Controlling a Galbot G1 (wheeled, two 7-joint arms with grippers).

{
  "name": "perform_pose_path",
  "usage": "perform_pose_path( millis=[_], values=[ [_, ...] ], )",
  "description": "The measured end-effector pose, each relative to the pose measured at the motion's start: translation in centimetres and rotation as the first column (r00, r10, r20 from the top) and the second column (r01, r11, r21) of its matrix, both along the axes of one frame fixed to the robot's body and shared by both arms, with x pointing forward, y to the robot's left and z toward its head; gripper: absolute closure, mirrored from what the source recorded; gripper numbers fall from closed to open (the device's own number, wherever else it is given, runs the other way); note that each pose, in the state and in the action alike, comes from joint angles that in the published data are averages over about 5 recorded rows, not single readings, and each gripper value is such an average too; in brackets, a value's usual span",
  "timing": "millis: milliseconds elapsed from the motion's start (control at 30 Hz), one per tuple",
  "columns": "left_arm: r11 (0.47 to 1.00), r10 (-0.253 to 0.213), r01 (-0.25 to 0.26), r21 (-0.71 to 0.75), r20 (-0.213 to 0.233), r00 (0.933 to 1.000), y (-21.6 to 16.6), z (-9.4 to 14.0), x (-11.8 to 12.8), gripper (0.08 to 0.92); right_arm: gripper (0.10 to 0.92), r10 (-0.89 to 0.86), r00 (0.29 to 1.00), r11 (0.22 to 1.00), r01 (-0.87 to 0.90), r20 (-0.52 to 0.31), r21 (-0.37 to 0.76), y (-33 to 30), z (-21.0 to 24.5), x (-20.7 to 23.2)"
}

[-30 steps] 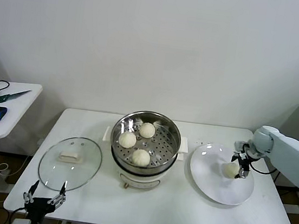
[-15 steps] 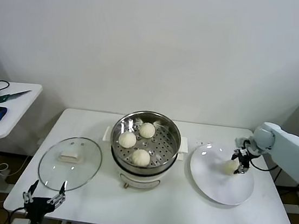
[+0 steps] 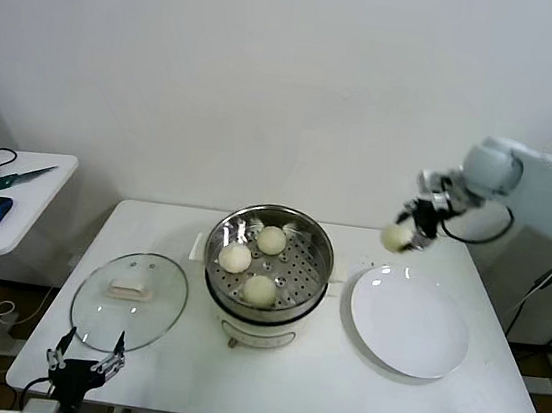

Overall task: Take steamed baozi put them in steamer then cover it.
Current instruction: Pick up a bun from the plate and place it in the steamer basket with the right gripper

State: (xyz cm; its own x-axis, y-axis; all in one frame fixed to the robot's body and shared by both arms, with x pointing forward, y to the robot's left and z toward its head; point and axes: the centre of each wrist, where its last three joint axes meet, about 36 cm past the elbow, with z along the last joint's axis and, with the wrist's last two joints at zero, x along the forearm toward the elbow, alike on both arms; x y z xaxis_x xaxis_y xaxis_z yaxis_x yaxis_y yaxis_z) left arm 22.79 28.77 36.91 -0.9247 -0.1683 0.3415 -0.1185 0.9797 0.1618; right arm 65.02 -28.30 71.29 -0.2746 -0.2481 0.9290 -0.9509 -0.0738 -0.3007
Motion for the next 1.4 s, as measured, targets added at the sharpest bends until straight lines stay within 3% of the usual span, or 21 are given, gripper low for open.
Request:
perform_pose_path(
  millis=[233, 533, 867, 1233, 1400],
  values=[
    [1.0, -0.003, 0.003, -0.003, 0.005, 1.0, 0.0, 0.1, 0.2, 0.177, 0.377, 0.027, 1.0, 0.999, -0.027, -0.009, 0.035, 7.6, 1.4, -2.5],
    [1.0, -0.002, 0.002, 0.006, 0.006, 1.0, 0.2, 0.1, 0.1, 0.177, 0.377, 0.04, 0.998, 0.999, -0.041, -0.047, -0.008, 13.8, -3.1, -2.9],
    [1.0, 0.001, -0.001, 0.008, 0.006, 1.0, 0.4, 0.1, 0.2, 0.177, 0.377, 0.028, 0.998, 0.997, -0.032, -0.061, -0.067, 16.0, -8.7, -1.6],
    [1.0, 0.007, -0.007, 0.006, 0.005, 1.0, 0.6, 0.1, 0.2, 0.177, 0.374, 0.027, 0.998, 0.993, -0.034, -0.064, -0.109, 16.8, -11.4, -1.0],
    [1.0, 0.009, -0.009, 0.005, 0.004, 1.0, 0.6, 0.1, 0.2, 0.177, 0.316, 0.031, 0.998, 0.992, -0.038, -0.061, -0.119, 17.1, -12.2, -0.7]
  ],
)
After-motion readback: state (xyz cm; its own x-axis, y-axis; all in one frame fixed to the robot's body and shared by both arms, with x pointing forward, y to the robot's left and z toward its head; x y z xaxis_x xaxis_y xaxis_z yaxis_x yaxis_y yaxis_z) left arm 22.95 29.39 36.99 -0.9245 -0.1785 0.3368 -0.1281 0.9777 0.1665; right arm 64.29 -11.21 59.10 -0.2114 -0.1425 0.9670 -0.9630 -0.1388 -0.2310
